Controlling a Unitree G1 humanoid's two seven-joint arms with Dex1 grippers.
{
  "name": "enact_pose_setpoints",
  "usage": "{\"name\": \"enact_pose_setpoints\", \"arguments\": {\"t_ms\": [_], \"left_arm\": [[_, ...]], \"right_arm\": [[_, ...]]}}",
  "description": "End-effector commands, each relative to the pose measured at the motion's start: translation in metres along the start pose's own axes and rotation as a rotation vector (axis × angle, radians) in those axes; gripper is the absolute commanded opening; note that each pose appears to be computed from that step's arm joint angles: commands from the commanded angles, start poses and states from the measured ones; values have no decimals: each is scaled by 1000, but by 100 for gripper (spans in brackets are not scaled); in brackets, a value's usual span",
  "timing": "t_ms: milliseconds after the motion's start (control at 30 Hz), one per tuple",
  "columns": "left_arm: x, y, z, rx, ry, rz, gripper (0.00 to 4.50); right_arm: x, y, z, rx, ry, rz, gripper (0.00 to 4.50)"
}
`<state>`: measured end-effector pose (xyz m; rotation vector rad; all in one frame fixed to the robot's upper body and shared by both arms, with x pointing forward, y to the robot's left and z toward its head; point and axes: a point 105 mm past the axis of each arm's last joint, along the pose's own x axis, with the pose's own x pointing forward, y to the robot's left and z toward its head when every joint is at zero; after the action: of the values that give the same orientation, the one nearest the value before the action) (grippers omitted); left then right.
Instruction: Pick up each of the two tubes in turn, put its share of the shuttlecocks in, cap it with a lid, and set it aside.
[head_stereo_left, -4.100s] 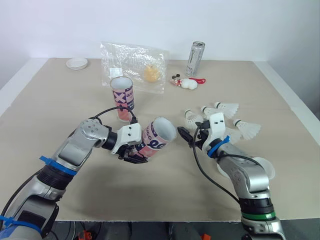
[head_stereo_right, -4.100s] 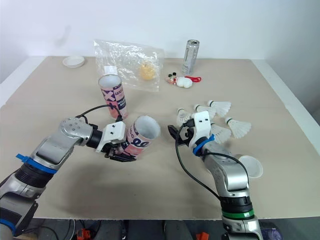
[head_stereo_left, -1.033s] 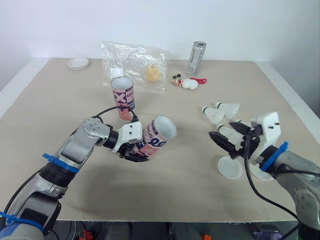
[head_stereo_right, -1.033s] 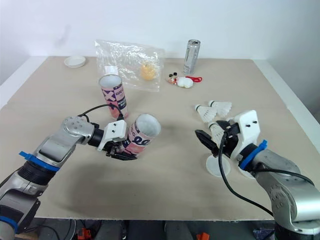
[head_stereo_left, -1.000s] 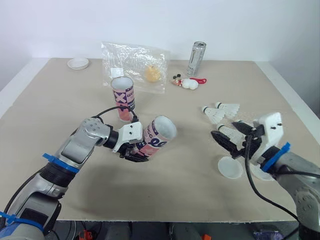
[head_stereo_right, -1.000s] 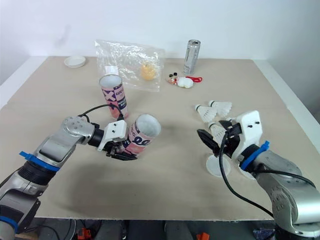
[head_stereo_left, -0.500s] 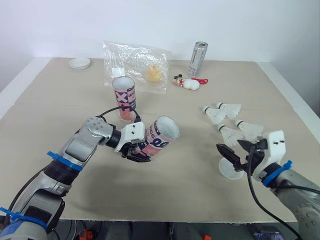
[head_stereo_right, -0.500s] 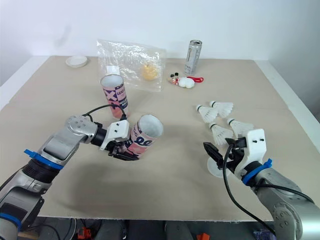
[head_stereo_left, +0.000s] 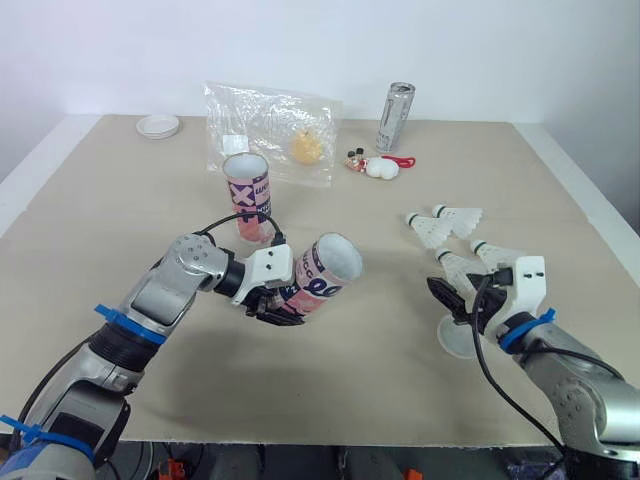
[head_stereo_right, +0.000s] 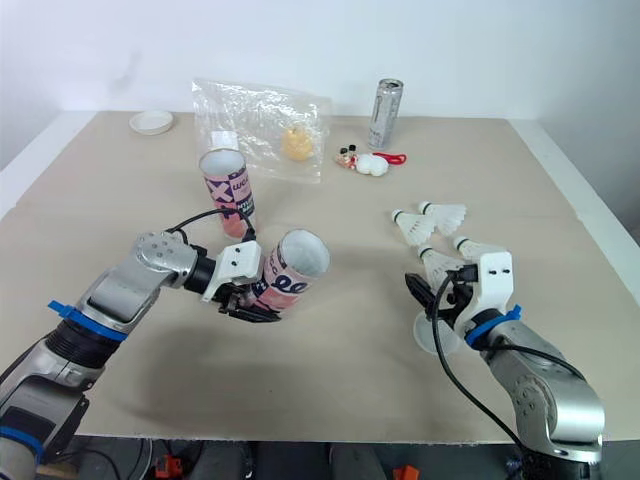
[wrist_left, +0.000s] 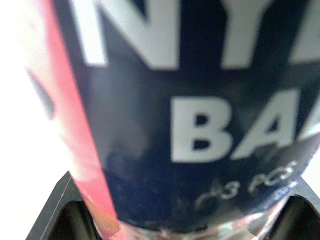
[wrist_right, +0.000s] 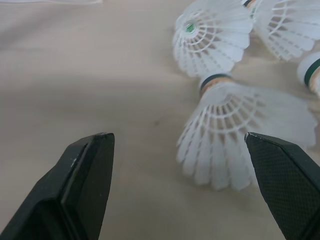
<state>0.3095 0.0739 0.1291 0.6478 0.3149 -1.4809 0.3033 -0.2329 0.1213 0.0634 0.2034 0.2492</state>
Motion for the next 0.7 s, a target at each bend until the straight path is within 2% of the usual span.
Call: {"name": "enact_pose_setpoints", "arguments": {"t_ms": [33, 300, 400, 467, 500, 567, 667, 700], "left_arm": [[-2, 0, 10, 44, -12, 13, 292], [-2, -2, 7, 33, -7, 31, 292], [-3, -2, 6, 30, -6, 39, 292], [-3, -1, 6, 28, -6, 42, 292], [-3, -1, 6, 28, -7, 43, 292], [-3, -1, 6, 27, -7, 44, 292], [-3, 0, 5, 26, -6, 46, 292], [-3, 0, 5, 26, -6, 47, 292]], "right_arm": [[6, -2, 12, 0, -59, -1, 446], [21, 1, 9, -2, -45, 35, 446], [26, 0, 10, -5, -46, 31, 369], [28, 0, 11, -9, -49, 28, 274], [28, 0, 11, -11, -50, 29, 208], [29, 0, 13, -15, -58, 34, 145], [29, 0, 15, -29, -61, 33, 15], [29, 0, 15, -36, -61, 33, 7]]}}
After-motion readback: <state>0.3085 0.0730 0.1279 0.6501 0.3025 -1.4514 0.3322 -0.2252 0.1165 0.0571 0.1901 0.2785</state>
